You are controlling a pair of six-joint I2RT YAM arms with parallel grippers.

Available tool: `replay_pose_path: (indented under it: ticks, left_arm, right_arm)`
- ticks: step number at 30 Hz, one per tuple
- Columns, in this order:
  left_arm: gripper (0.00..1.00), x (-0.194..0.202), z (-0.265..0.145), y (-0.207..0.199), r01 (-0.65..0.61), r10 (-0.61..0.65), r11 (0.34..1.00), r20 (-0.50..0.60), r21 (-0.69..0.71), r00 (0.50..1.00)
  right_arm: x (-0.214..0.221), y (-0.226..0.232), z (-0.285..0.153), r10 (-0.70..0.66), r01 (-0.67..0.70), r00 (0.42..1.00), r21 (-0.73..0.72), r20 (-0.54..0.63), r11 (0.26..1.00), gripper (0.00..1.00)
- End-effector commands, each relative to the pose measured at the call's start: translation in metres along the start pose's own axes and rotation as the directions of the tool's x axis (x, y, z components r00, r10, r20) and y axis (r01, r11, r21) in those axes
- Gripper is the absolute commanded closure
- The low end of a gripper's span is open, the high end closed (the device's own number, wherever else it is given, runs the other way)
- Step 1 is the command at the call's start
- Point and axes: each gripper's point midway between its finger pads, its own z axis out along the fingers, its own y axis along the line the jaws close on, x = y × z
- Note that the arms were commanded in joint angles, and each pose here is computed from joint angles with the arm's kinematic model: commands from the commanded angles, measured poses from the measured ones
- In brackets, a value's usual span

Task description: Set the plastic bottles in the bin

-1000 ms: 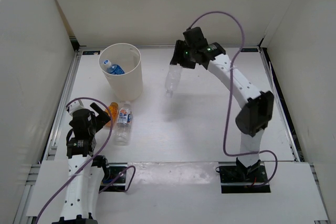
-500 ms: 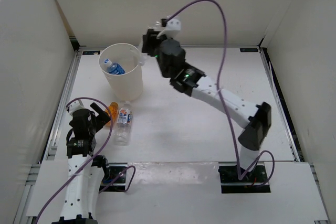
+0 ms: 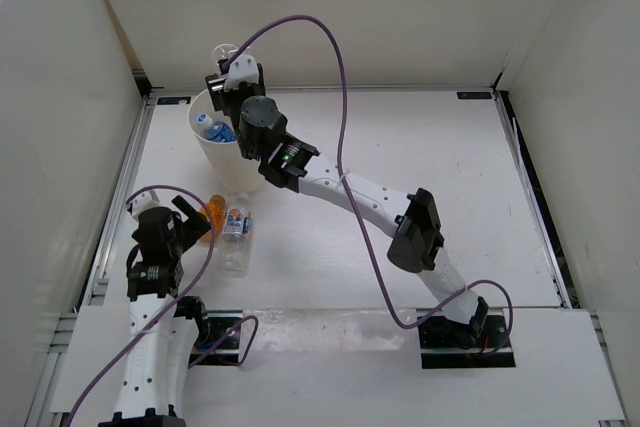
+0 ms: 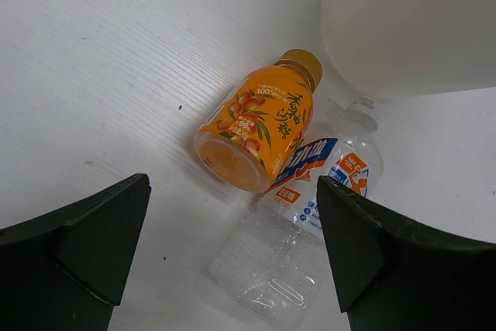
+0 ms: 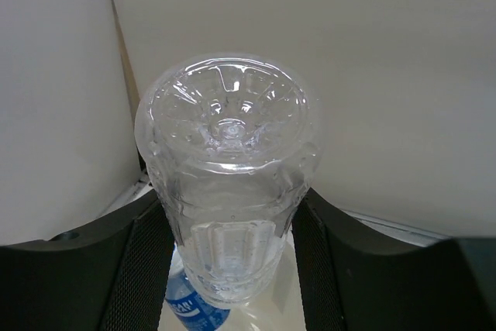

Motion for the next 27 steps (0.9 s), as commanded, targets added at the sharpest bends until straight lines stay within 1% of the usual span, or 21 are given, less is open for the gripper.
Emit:
replay_pose_path:
  ticks: [1, 3, 4, 6, 7, 9, 11, 12, 13, 15, 16, 17, 18, 19, 21, 22, 23, 24, 25, 26, 27]
  left_arm:
    - [0.00, -0.011, -0.003, -0.008, 0.009, -0.010, 1.000, 0.023, 0.025, 1.000]
    - [0.00, -0.010, -0.002, -0.007, 0.009, -0.009, 1.000, 0.019, 0.021, 1.000]
    - [0.00, -0.011, -0.002, -0.008, 0.011, -0.011, 1.000, 0.022, 0.022, 1.000]
    - [0.00, -0.010, -0.002, -0.008, 0.006, -0.006, 1.000, 0.015, 0.022, 1.000]
    - [0.00, -0.010, -0.001, -0.008, 0.008, -0.009, 1.000, 0.016, 0.020, 1.000]
    - [0.00, -0.009, -0.001, -0.008, 0.006, -0.006, 1.000, 0.011, 0.020, 1.000]
    - [0.00, -0.009, 0.000, -0.008, 0.002, -0.002, 1.000, 0.009, 0.020, 1.000]
    - [0.00, -0.009, 0.000, -0.007, -0.001, 0.000, 1.000, 0.012, 0.018, 1.000]
    - [0.00, -0.010, -0.001, -0.006, 0.002, -0.002, 1.000, 0.013, 0.012, 1.000]
    - [0.00, -0.009, 0.000, -0.006, 0.000, 0.000, 1.000, 0.013, 0.008, 1.000]
    - [0.00, -0.010, 0.000, -0.006, 0.000, 0.000, 1.000, 0.015, 0.007, 1.000]
    - [0.00, -0.011, -0.001, -0.006, -0.005, 0.005, 1.000, 0.018, 0.011, 1.000]
    - [0.00, -0.011, -0.001, -0.007, -0.005, 0.005, 1.000, 0.019, 0.013, 1.000]
    - [0.00, -0.009, -0.001, -0.005, -0.005, 0.005, 1.000, 0.014, 0.005, 1.000]
    - [0.00, -0.012, -0.002, -0.004, -0.005, 0.005, 1.000, 0.032, 0.006, 0.999]
    - [0.00, -0.011, -0.002, -0.003, -0.006, 0.006, 1.000, 0.034, 0.002, 0.999]
    - [0.00, -0.013, -0.003, -0.003, -0.004, 0.004, 1.000, 0.046, 0.006, 0.999]
    - [0.00, -0.014, -0.004, -0.003, -0.007, 0.006, 1.000, 0.056, 0.012, 0.998]
    - [0.00, -0.013, -0.003, -0.001, -0.008, 0.007, 1.000, 0.064, 0.008, 0.998]
    - [0.00, -0.012, -0.003, 0.000, -0.004, 0.003, 1.000, 0.068, 0.007, 0.998]
    - [0.00, -0.013, -0.004, 0.000, -0.001, 0.000, 1.000, 0.077, 0.009, 0.997]
  right_arm:
    - [-0.017, 0.000, -0.001, -0.021, 0.021, 1.000, -0.041, 0.011, 0.999, 0.59]
    - [-0.005, 0.006, -0.004, -0.046, 0.046, 0.999, -0.079, -0.008, 0.996, 0.50]
    - [-0.002, 0.007, -0.005, -0.055, 0.053, 0.998, -0.085, -0.019, 0.995, 0.40]
    - [0.010, 0.012, -0.008, -0.087, 0.082, 0.995, -0.114, -0.047, 0.990, 0.27]
    - [0.009, 0.019, -0.010, -0.093, 0.087, 0.995, -0.149, -0.032, 0.985, 0.23]
    - [0.017, 0.021, -0.012, -0.176, 0.172, 0.984, -0.169, -0.010, 0.970, 0.13]
    - [0.015, 0.026, -0.016, -0.245, 0.243, 0.970, -0.158, 0.006, 0.957, 0.10]
    - [0.014, 0.020, -0.016, -0.255, 0.252, 0.967, -0.114, -0.007, 0.961, 0.10]
    - [-0.008, 0.017, -0.015, -0.264, 0.264, 0.964, -0.091, 0.019, 0.960, 0.10]
    - [-0.023, 0.008, -0.017, -0.279, 0.280, 0.960, -0.048, 0.029, 0.959, 0.10]
    - [-0.033, -0.005, -0.019, -0.304, 0.304, 0.952, 0.001, 0.026, 0.953, 0.10]
    - [-0.065, -0.021, -0.024, -0.273, 0.266, 0.959, 0.083, 0.081, 0.960, 0.10]
    - [-0.080, -0.033, -0.029, -0.305, 0.294, 0.948, 0.122, 0.087, 0.948, 0.10]
    - [-0.086, -0.051, -0.036, -0.298, 0.280, 0.953, 0.204, 0.061, 0.938, 0.10]
    - [-0.121, -0.083, -0.049, -0.333, 0.307, 0.942, 0.288, 0.046, 0.907, 0.10]
    - [-0.123, -0.105, -0.059, -0.312, 0.296, 0.950, 0.365, -0.014, 0.883, 0.10]
    - [-0.116, -0.111, -0.064, -0.340, 0.336, 0.939, 0.375, -0.059, 0.864, 0.10]
    - [-0.141, -0.136, -0.080, -0.357, 0.360, 0.930, 0.405, -0.086, 0.840, 0.10]
    - [-0.137, -0.147, -0.090, -0.362, 0.389, 0.920, 0.428, -0.148, 0.815, 0.10]
    - [-0.116, -0.160, -0.106, -0.410, 0.477, 0.879, 0.422, -0.245, 0.771, 0.10]
    - [-0.113, -0.167, -0.115, -0.408, 0.487, 0.873, 0.430, -0.268, 0.760, 0.10]
